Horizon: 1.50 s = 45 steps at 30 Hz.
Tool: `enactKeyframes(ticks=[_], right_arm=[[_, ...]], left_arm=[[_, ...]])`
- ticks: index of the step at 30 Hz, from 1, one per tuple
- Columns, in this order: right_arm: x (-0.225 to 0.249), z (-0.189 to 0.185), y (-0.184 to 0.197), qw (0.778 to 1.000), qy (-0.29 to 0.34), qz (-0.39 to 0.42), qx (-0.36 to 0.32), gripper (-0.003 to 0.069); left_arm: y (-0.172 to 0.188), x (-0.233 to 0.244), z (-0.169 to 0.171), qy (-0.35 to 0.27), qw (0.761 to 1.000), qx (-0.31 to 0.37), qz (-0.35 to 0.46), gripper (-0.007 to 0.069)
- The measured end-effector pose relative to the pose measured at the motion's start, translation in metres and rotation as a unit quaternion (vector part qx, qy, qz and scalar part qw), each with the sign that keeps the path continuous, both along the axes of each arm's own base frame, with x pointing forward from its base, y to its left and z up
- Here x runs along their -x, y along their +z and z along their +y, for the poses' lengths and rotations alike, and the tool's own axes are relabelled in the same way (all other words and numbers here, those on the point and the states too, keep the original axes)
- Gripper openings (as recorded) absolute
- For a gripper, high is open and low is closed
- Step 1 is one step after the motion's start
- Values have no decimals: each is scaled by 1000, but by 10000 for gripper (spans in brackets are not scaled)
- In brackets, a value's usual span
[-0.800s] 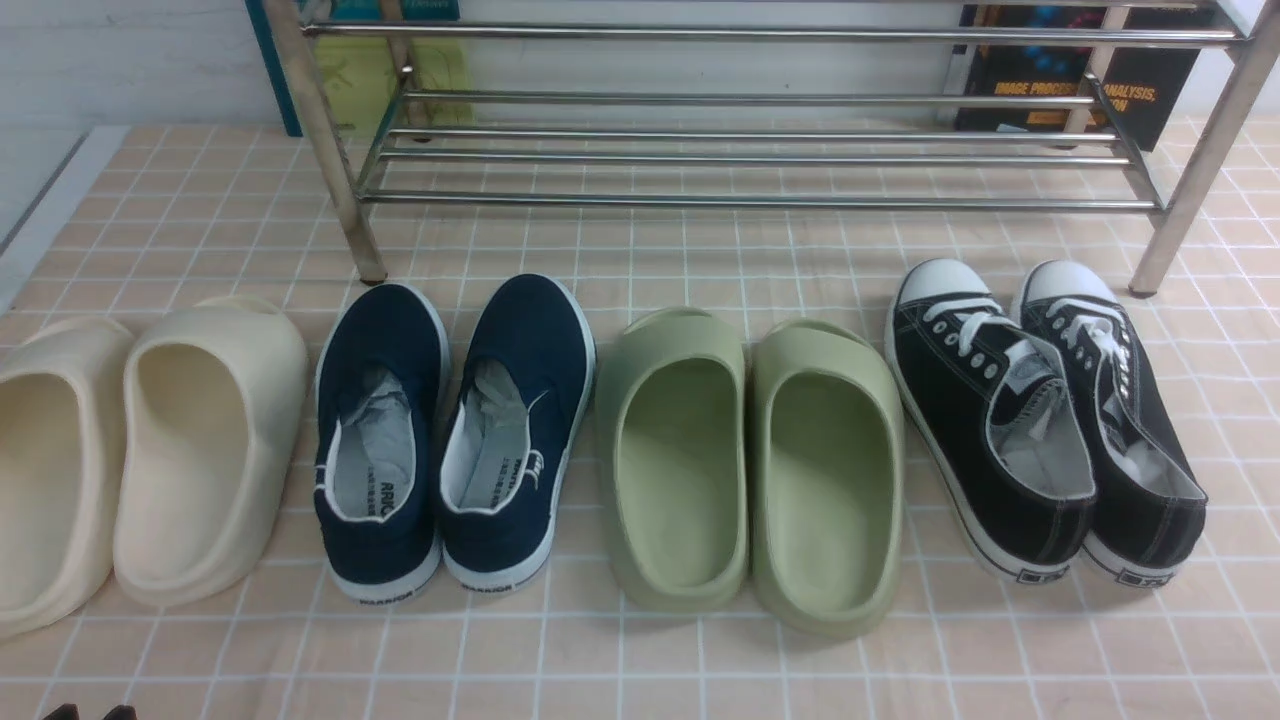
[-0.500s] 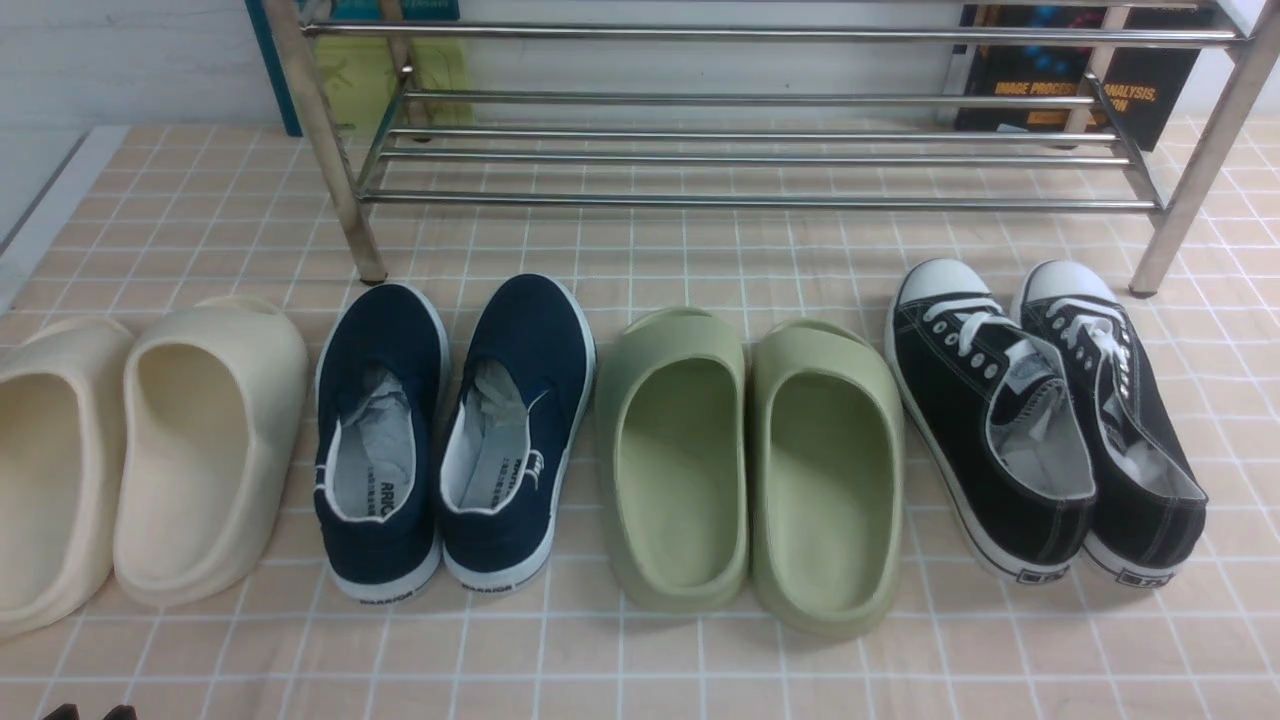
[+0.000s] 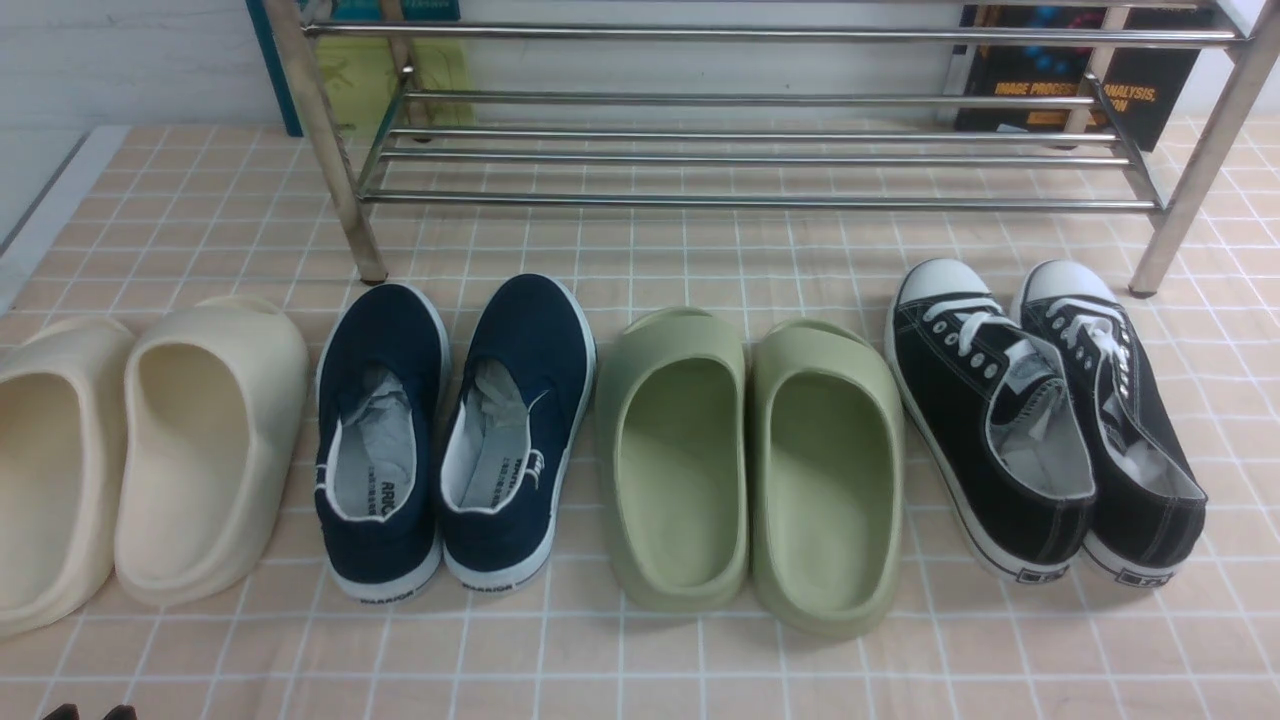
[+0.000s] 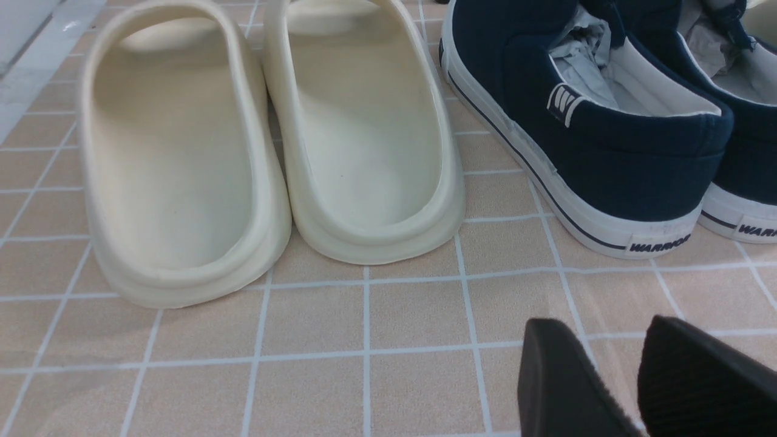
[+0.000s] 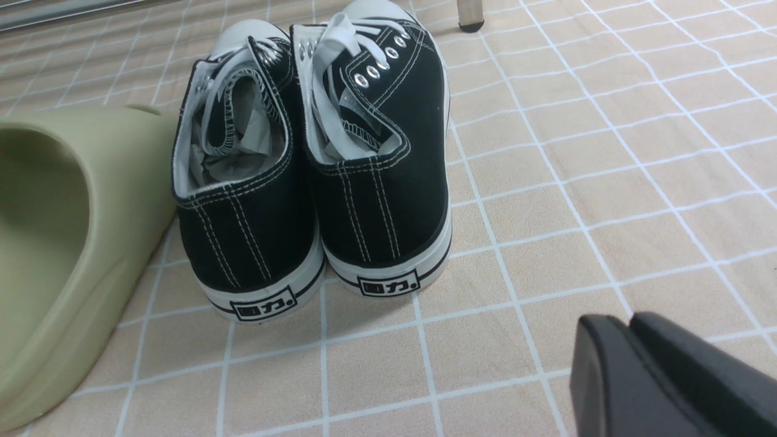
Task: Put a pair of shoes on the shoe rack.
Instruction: Use the right arm to grab the shoe closest to it
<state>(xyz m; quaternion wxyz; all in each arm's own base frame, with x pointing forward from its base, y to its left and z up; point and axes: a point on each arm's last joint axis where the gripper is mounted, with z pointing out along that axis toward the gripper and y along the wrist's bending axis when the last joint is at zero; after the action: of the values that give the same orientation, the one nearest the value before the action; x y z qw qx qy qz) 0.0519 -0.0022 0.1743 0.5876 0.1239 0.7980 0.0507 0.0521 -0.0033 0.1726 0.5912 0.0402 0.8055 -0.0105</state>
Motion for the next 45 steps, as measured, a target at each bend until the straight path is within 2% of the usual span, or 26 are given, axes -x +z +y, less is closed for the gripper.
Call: enactKeyframes(ticks=[24, 28, 32, 37, 40, 41, 43, 44, 45], right_arm=[[0, 0, 1, 1000, -1, -5, 1, 80], [-3, -1, 5, 999, -5, -48, 0, 83], [-5, -3, 23, 989, -15, -147, 8, 86], [0, -6, 52, 952, -31, -306, -3, 93], [10, -9, 72, 902, -40, -426, -64, 95], [11, -9, 74, 898, -40, -433, -68, 95], [23, -12, 88, 841, -41, -527, -115, 99], [27, -13, 92, 821, -42, -556, -121, 101], [29, -14, 93, 816, -42, -564, -122, 101]], left_arm=[[0, 0, 0, 0, 1000, 0, 0, 239], [0, 0, 0, 0, 1000, 0, 0, 239], [0, 0, 0, 0, 1000, 0, 0, 239], [0, 0, 0, 0, 1000, 0, 0, 239], [0, 0, 0, 0, 1000, 0, 0, 239], [0, 0, 0, 0, 1000, 0, 0, 239], [0, 0, 0, 0, 1000, 0, 0, 239], [0, 0, 0, 0, 1000, 0, 0, 239], [0, 0, 0, 0, 1000, 0, 0, 239]])
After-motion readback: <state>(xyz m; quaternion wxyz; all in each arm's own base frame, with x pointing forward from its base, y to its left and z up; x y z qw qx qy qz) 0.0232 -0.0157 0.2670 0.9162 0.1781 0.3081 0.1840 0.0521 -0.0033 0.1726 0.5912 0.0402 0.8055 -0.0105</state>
